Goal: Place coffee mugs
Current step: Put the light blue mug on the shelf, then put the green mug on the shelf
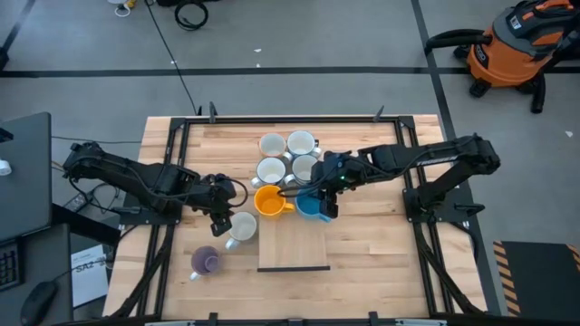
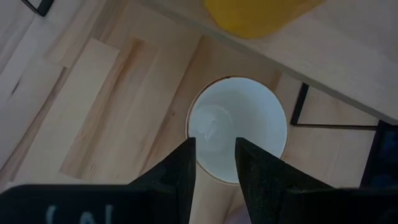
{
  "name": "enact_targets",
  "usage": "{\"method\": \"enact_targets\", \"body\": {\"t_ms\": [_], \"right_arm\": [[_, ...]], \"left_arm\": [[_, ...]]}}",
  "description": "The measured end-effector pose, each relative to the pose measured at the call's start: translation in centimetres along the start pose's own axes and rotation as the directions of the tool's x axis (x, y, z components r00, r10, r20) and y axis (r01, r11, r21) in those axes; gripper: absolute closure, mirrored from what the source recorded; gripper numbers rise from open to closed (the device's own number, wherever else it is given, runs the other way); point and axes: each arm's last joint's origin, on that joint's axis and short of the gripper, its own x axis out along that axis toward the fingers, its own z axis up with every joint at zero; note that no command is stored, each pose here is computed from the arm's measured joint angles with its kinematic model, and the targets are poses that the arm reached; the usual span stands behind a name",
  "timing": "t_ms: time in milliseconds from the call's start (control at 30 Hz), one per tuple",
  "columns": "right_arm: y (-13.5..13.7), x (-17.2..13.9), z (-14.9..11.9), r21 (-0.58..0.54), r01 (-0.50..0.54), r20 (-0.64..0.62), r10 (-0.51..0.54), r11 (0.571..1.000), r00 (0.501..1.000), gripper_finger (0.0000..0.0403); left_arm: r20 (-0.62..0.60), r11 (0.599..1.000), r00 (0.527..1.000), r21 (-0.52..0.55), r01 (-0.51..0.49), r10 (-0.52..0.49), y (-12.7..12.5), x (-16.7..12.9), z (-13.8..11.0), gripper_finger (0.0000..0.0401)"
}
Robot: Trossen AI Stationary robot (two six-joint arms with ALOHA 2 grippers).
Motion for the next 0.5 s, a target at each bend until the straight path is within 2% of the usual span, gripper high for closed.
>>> {"method": "enact_targets", "body": {"t_ms": [300, 500], "right_arm": [[-0.2, -2.1, 0.3, 0.006, -0.020, 0.062, 0.019, 1.000, 0.998, 0.0239], [0.1, -4.3, 0.2, -0.003, -0.117, 0.097, 0.117, 0.993, 0.988, 0.0239]], "left_arm": [[0.007, 1.000, 1.000, -0.001, 0.006, -0.006, -0.1, 0.0, 0.1, 0.0282], [-0.021, 0.999, 0.999, -0.003, 0.039, -0.039, -0.1, 0.0, 0.0, 0.0282]]}}
